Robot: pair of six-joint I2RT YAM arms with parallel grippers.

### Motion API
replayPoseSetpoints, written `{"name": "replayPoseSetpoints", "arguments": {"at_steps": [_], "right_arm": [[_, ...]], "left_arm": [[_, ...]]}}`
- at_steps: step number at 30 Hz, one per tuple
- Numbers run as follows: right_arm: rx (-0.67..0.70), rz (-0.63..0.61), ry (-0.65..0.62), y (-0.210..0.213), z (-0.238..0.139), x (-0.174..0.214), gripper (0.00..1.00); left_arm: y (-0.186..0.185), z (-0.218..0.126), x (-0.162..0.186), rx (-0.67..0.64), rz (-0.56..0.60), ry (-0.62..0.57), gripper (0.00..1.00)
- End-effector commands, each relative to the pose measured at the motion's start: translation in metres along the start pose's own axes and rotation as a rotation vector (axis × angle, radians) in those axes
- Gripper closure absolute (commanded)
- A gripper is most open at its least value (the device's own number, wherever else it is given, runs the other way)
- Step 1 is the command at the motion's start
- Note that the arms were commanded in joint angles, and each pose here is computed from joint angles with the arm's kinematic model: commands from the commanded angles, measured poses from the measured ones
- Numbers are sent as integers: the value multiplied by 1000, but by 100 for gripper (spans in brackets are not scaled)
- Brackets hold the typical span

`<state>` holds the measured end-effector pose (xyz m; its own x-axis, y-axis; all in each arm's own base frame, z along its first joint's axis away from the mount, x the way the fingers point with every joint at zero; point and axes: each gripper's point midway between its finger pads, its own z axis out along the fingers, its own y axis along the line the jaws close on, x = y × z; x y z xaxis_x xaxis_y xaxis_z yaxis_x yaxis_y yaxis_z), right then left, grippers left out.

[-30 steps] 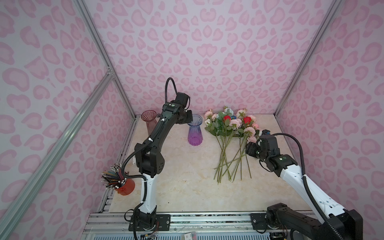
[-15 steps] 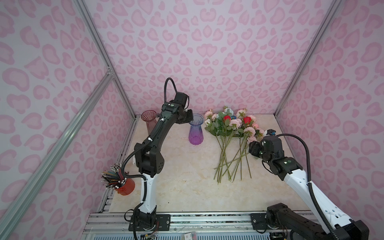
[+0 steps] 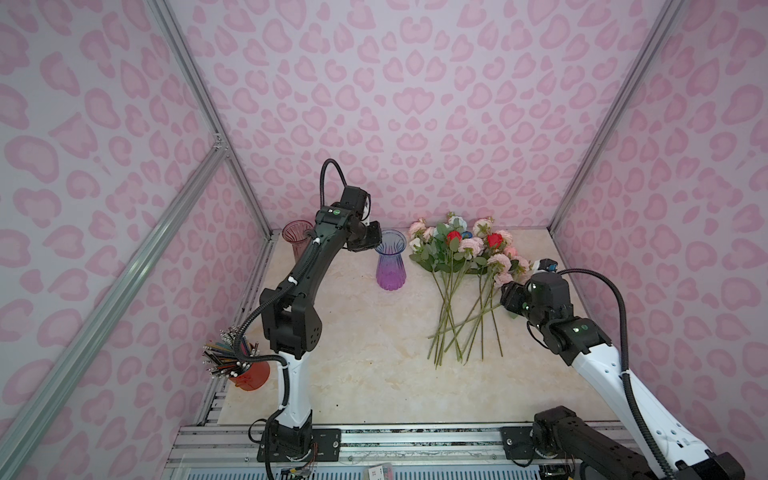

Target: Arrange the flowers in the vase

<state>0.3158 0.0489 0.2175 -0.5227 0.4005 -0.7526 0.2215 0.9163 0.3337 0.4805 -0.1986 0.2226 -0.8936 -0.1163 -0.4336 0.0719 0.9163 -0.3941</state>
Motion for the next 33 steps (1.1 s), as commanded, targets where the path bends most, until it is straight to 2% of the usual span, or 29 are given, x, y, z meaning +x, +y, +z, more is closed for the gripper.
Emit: {"name": "replayPoseSetpoints", "arguments": {"at_steps": [1,6,12,19,23,28,30,33], "right_arm": [[20,-3,6,-4,-1,1,33],[12,1,3,-1,-1,-1,34],[-6,12,9,5,1,-2,34],[-28,-31,80,18,11,12,36],[-61,-95,157,36,23,27,43],[-35,-137,180,47,43,36,59],[-20,-143,191,49,54,41,65],[-11,-161,200,54,70,44,65]], "left_arm": [[-5,-14,20,35,10,56,97],[-7,-34,35,53,27,65,97],[-14,-46,71,94,34,128,97],[-34,-42,118,125,73,190,97],[-47,-42,126,157,82,186,97],[-53,-37,132,160,108,199,97],[-52,-35,133,152,116,210,92],[-53,-38,132,156,131,202,75]]}}
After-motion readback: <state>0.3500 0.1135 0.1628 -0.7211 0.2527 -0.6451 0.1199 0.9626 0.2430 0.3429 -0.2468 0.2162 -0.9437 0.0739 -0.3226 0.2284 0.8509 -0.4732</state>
